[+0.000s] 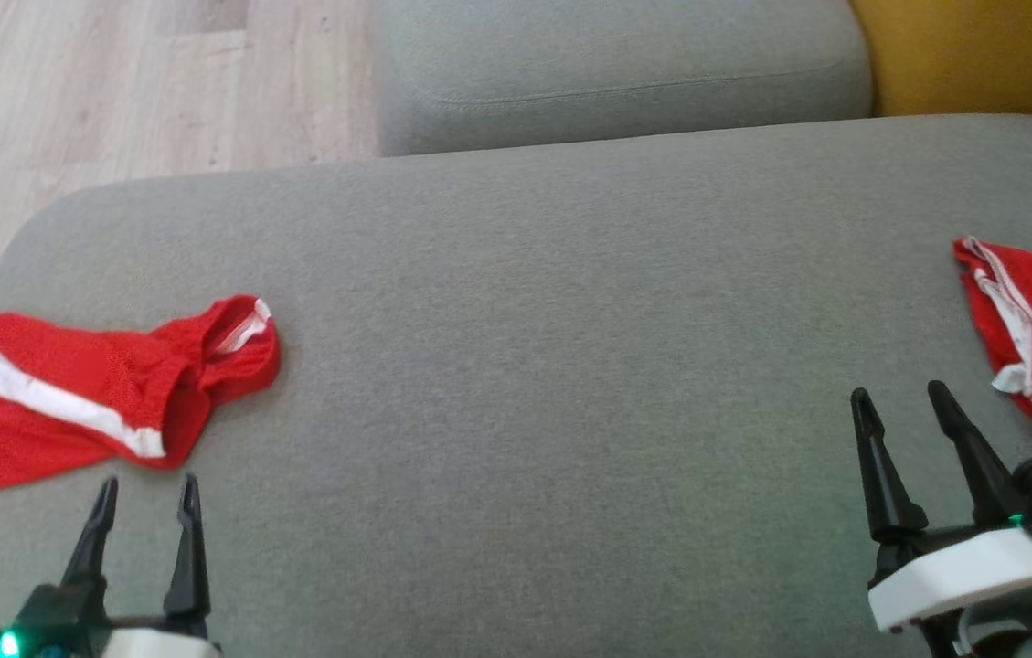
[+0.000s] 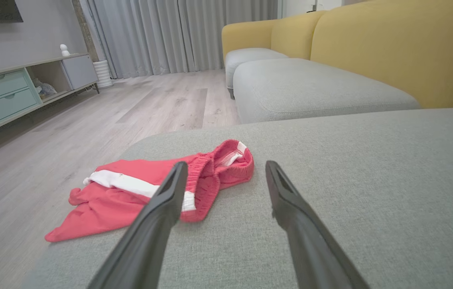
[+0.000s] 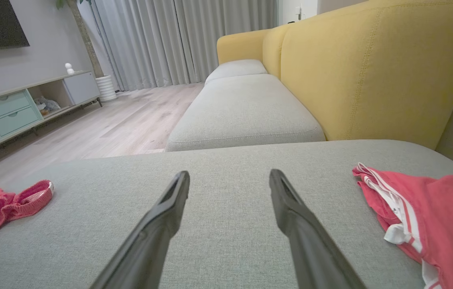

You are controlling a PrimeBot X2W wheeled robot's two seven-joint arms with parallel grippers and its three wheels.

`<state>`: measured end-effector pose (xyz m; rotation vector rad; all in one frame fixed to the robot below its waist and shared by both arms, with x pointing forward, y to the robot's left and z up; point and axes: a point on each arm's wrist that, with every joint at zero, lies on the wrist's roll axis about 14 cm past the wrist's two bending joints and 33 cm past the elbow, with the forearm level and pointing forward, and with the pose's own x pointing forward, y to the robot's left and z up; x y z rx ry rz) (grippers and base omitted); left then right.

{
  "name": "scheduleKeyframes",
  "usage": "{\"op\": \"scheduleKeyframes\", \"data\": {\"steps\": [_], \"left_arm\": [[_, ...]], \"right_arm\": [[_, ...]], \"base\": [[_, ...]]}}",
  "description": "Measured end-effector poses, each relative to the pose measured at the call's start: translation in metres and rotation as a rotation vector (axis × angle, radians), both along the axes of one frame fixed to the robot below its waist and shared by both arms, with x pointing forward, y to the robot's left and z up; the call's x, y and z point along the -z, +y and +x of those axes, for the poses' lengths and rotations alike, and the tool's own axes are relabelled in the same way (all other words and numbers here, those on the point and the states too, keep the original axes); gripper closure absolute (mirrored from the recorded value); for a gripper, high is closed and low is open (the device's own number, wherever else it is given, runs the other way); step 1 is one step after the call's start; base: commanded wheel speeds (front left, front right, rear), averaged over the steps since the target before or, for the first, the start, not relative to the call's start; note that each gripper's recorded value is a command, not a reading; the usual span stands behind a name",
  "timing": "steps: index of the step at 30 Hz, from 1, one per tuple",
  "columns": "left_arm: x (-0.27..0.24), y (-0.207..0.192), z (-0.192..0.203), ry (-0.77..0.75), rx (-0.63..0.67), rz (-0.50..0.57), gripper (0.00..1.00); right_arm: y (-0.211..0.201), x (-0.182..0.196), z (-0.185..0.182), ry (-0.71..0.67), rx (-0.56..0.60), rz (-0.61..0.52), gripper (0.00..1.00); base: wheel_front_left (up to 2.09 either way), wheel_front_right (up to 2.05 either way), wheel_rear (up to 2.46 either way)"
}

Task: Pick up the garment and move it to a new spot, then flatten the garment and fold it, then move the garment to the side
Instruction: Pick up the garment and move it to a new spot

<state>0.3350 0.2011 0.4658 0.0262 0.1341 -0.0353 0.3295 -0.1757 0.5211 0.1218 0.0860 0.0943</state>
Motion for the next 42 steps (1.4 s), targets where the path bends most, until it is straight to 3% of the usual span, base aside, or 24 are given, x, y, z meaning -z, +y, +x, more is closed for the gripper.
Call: {"op": "scheduleKeyframes", "data": {"steps": [5, 10, 20, 31, 35, 42], "left_arm": [[-0.014, 0.006, 0.011, -0.048, -0.026, -0.016, 0.00], [-0.044, 0.020, 0.022, -0.156, -0.094, -0.041, 0.00], [-0.054, 0.090, -0.015, -0.200, -0.304, 0.012, 0.00], [-0.035, 0.115, -0.031, -0.144, -0.398, 0.023, 0.00], [-0.023, 0.107, -0.011, -0.112, -0.367, 0.011, 0.00], [-0.012, 0.097, 0.079, -0.077, -0.255, 0.023, 0.00]], "right_arm": [[0.013, 0.001, 0.012, 0.007, -0.051, -0.013, 0.00], [0.045, -0.002, 0.039, -0.002, -0.177, -0.044, 0.00], [0.117, -0.010, 0.067, -0.028, -0.401, -0.044, 0.00], [0.138, -0.005, 0.082, -0.014, -0.471, -0.040, 0.00], [0.133, -0.001, 0.091, -0.004, -0.465, -0.049, 0.00], [0.109, 0.011, 0.122, 0.005, -0.417, -0.067, 0.00]], "base": [[0.00, 0.00, 0.00], [0.00, 0.00, 0.00], [0.00, 0.00, 0.00], [0.00, 0.00, 0.00], [0.00, 0.00, 0.00], [0.00, 0.00, 0.00]]}}
